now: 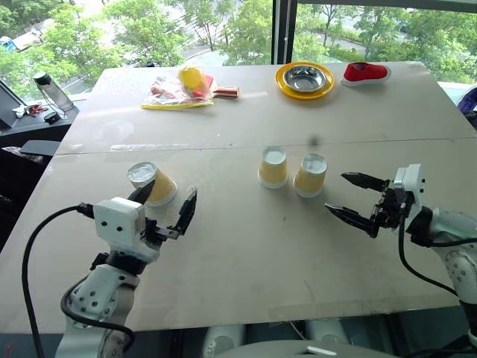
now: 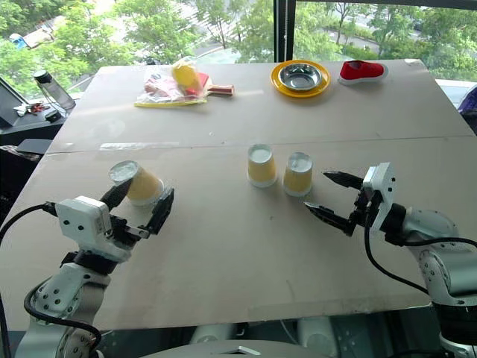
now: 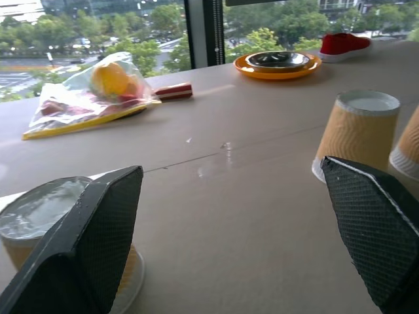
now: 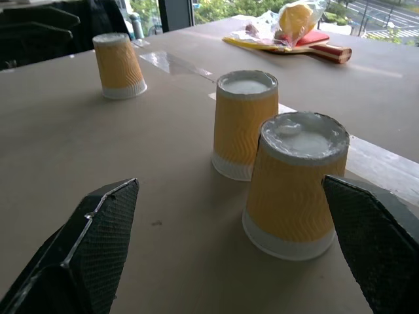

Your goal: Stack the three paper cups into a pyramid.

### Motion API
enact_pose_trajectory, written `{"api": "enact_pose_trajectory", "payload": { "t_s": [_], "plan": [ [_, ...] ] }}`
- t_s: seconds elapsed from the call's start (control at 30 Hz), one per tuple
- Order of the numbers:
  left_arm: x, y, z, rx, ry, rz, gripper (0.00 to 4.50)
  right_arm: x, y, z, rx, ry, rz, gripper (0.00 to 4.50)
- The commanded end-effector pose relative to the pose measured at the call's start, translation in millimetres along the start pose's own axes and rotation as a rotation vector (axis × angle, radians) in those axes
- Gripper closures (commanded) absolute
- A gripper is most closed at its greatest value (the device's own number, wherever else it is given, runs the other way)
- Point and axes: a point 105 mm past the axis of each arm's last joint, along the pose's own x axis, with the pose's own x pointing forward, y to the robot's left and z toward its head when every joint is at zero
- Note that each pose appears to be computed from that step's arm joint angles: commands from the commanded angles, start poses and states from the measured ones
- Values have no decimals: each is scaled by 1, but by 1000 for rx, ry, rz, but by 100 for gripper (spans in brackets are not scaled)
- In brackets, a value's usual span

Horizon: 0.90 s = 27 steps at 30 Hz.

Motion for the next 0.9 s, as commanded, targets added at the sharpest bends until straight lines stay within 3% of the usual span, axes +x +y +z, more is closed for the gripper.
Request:
{"api": "enact_pose_trajectory", "payload": {
  "t_s": [0.03, 0.23, 0.57, 0.67, 0.73, 0.8, 0.9],
  "plan": [
    [-4, -46, 19, -86, -28, -362, 0, 16, -5, 7, -13, -70, -64, 8],
    [-9, -59, 27, -54, 90, -638, 0, 45, -21, 2, -18, -119, -169, 8],
    [-5, -49, 48, 1, 135, -708, 0, 72, -31, -2, -9, -154, -175, 8],
    [-5, -44, 47, 3, 129, -673, 0, 76, -28, -1, -16, -167, -149, 88],
    [-5, -40, 46, 8, 131, -651, 0, 79, -27, 2, -11, -184, -133, 184],
    [-5, -37, 45, 10, 130, -629, 0, 83, -26, 3, -10, -187, -125, 241],
    [-6, -35, 43, 14, 135, -609, 0, 87, -25, 1, -13, -177, -114, 241]
  ]
}}
